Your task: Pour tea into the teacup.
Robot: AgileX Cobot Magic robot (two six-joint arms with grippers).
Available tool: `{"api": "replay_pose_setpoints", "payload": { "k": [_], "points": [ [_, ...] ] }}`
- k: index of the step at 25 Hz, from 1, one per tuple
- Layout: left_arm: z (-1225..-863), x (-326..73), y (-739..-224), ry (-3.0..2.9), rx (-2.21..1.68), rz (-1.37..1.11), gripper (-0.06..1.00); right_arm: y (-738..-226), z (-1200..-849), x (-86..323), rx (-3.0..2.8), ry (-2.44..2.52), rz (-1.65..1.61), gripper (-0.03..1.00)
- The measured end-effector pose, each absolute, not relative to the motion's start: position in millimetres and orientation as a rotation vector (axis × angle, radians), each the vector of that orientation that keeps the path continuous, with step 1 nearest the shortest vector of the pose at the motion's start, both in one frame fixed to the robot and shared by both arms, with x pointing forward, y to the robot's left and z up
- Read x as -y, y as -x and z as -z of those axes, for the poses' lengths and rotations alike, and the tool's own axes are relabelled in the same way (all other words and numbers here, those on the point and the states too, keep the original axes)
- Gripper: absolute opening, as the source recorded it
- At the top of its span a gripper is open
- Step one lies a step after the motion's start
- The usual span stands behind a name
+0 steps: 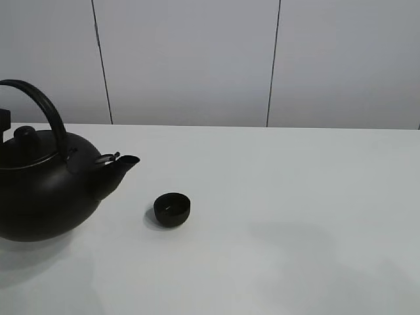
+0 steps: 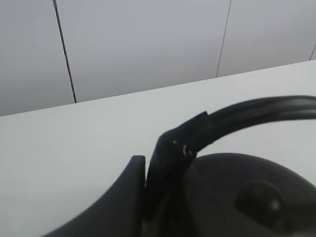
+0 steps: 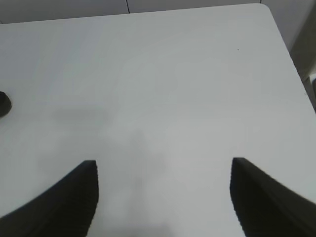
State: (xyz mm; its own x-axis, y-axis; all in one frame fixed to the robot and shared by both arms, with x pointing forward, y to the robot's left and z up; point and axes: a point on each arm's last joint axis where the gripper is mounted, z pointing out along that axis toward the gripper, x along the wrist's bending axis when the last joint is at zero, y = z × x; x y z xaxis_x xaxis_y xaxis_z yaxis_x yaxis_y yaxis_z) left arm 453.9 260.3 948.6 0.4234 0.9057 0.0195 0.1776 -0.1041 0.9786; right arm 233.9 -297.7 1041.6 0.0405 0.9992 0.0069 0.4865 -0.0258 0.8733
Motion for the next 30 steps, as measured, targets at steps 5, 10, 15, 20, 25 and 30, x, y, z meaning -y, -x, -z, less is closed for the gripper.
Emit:
{"api": "replay_pose_setpoints", "payload": {
  "k": [5,10,15,20,25,30],
  "points": [
    [-952.4,-260.0,-453.2,-1.576,-0.984,-0.816,0.13,-233.8,-1041.5,297.7,-1.535,-1.605,-0.908,0.52],
    [-956.5,-258.5,-454.6,-1.562,-0.976,-0.805,0.13,-233.9,-1041.6,297.7,-1.534,-1.604,-0.908,0.52],
    [-958.8,-250.6,-458.2,-1.587,-0.957,-0.778,0.13,-233.9,-1041.6,297.7,-1.534,-1.604,-0.908,0.52],
    [-965.3,-241.5,-467.2,-1.628,-0.928,-0.773,0.13,-233.9,-1041.6,297.7,-1.534,-1.604,-0.908,0.52],
    [-980.8,-237.7,-480.5,-1.599,-0.881,-0.807,0.13,-233.9,-1041.6,297.7,-1.534,-1.604,-0.908,0.52],
    [-992.5,-238.2,-493.3,-1.602,-0.883,-0.843,0.13,-233.9,-1041.6,297.7,-1.534,-1.604,-0.908,0.52]
  ]
}}
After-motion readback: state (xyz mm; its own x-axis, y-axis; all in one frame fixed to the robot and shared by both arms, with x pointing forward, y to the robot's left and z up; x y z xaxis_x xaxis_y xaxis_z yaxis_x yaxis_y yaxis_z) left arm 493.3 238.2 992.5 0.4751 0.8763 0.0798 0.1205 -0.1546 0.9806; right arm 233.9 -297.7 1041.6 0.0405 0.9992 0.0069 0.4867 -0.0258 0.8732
